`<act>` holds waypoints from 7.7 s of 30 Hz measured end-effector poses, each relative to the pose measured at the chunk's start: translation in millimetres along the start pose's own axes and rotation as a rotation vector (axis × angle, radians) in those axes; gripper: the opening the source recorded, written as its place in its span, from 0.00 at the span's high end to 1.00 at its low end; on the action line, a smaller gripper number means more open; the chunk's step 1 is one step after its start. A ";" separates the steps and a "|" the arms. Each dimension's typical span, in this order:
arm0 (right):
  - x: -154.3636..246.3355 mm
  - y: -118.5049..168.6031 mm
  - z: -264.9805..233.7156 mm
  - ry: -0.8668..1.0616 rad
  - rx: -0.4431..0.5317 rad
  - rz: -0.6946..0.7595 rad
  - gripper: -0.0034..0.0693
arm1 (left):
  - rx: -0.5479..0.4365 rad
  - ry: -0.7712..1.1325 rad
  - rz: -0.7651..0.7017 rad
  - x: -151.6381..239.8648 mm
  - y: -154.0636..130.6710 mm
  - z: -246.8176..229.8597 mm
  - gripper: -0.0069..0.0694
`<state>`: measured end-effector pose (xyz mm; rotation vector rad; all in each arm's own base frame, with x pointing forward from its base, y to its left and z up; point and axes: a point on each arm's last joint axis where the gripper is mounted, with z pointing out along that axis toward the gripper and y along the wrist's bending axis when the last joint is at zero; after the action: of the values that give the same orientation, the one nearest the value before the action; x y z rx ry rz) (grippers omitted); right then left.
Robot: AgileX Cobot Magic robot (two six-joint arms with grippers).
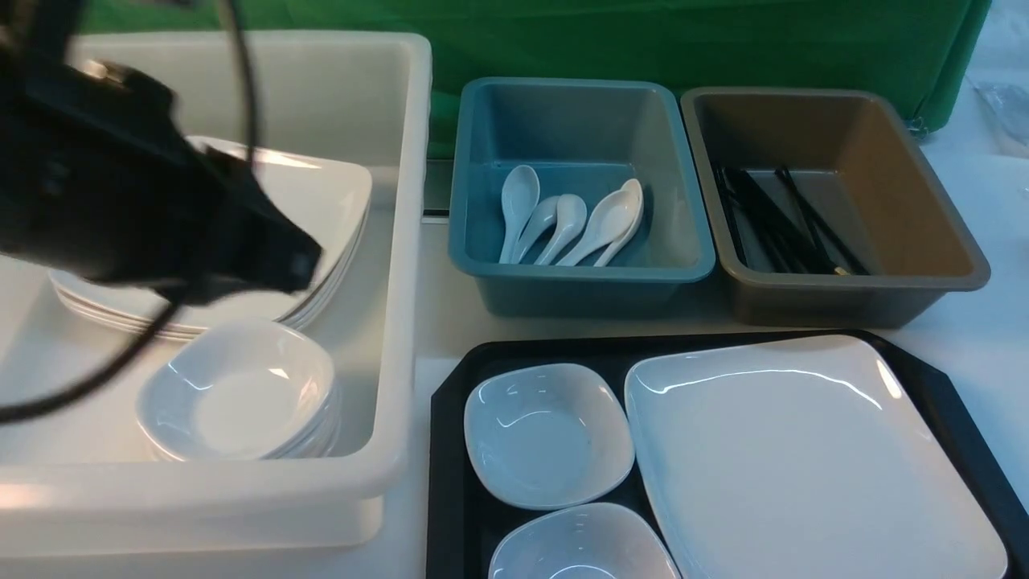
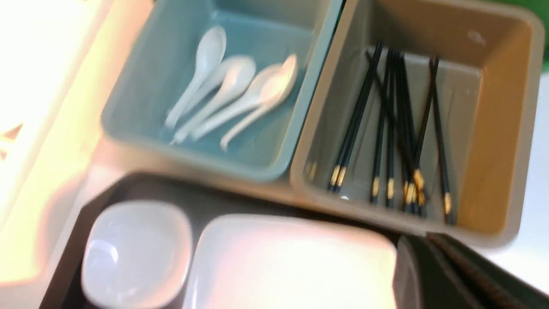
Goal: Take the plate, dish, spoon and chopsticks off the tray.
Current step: Use the left arm to grab a small plate from the dinner plate, then use the left arm to put the small plate into the large storage box on the left, then use the left arm to grab a small plate from the dinner plate
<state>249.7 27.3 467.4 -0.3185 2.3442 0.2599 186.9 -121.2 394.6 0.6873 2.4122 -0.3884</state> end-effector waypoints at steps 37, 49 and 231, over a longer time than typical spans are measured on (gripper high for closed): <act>182.3 32.2 -24.6 -0.091 0.039 0.018 0.92 | -0.007 0.634 0.478 11.7 -82.3 261.2 0.24; 181.6 35.1 -24.3 -0.098 0.018 -0.002 0.92 | -0.042 0.753 0.415 26.0 -79.1 274.5 0.23; 165.3 39.0 -27.5 -0.280 -0.034 0.062 0.87 | -0.166 0.412 0.767 9.7 -106.4 281.4 0.18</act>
<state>105.4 31.6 373.8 -0.2112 2.0773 0.3506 251.6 -323.0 180.8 1.6419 2.2675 0.2936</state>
